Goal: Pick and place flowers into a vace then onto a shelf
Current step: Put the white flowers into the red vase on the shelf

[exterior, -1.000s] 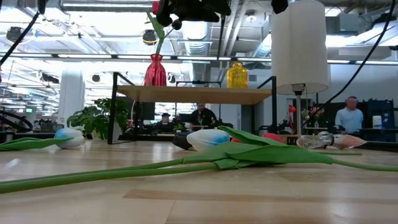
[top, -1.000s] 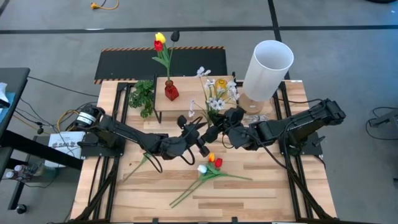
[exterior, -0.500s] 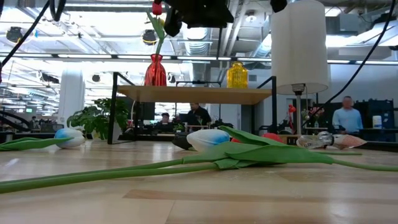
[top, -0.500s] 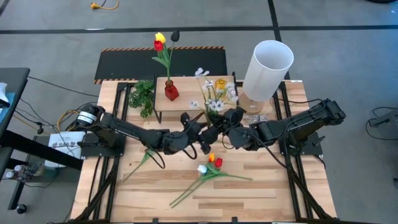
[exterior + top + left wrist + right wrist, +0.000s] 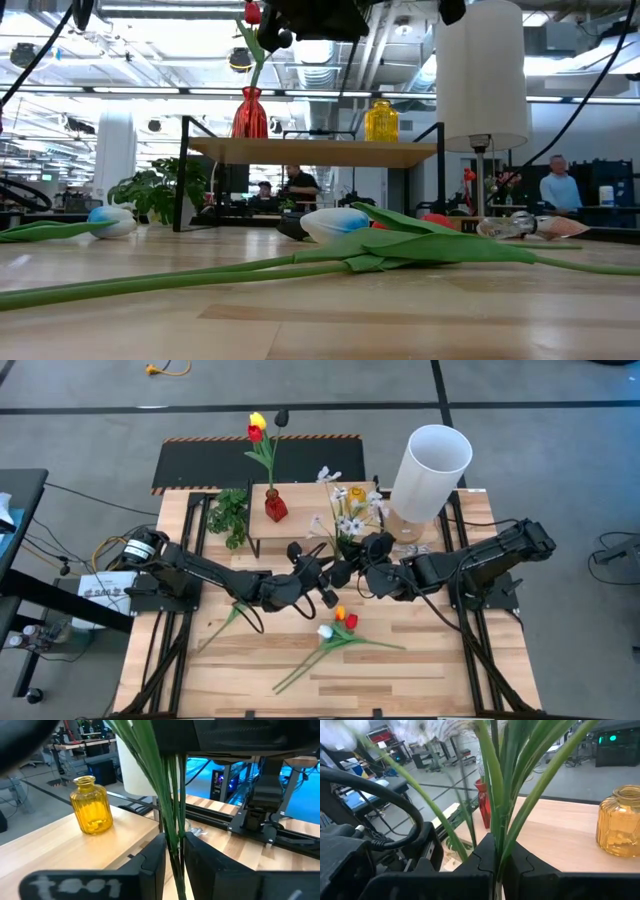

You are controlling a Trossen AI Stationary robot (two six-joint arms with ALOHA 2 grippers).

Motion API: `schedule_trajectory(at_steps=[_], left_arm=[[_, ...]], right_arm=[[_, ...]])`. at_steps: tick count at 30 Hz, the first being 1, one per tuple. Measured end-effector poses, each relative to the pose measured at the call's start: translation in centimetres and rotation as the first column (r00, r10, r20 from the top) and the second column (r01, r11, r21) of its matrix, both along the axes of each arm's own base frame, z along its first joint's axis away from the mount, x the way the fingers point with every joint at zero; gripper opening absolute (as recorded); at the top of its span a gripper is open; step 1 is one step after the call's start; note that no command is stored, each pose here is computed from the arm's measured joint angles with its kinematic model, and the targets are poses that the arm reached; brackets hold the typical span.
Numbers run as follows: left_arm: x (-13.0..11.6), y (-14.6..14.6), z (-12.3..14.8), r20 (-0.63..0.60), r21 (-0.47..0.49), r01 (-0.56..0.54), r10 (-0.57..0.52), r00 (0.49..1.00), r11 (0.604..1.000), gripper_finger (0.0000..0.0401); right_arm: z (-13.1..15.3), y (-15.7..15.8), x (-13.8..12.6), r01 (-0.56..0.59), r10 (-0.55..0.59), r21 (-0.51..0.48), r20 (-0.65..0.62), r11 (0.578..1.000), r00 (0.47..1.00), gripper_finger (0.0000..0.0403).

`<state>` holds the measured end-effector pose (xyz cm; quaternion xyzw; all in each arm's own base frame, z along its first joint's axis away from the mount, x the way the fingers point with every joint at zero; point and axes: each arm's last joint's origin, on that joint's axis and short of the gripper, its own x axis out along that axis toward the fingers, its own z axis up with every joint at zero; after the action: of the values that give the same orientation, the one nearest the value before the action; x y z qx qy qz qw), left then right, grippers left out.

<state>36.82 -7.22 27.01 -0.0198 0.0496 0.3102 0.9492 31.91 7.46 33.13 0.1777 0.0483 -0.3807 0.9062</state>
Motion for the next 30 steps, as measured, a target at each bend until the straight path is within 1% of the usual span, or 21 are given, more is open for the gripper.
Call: schedule_trajectory(at_steps=[25,30], left_arm=[[0.01,-0.02,0.08,0.008,-0.002,0.001,-0.001,1.000,1.000,0.0055],[0.01,-0.02,0.08,0.010,-0.004,0.000,0.000,1.000,1.000,0.0041]], right_arm=[[0.00,-0.20,0.05,0.002,-0.002,-0.004,-0.006,1.000,1.000,0.0000],[0.00,-0.20,0.05,0.002,-0.002,-0.004,-0.006,1.000,1.000,0.0000]])
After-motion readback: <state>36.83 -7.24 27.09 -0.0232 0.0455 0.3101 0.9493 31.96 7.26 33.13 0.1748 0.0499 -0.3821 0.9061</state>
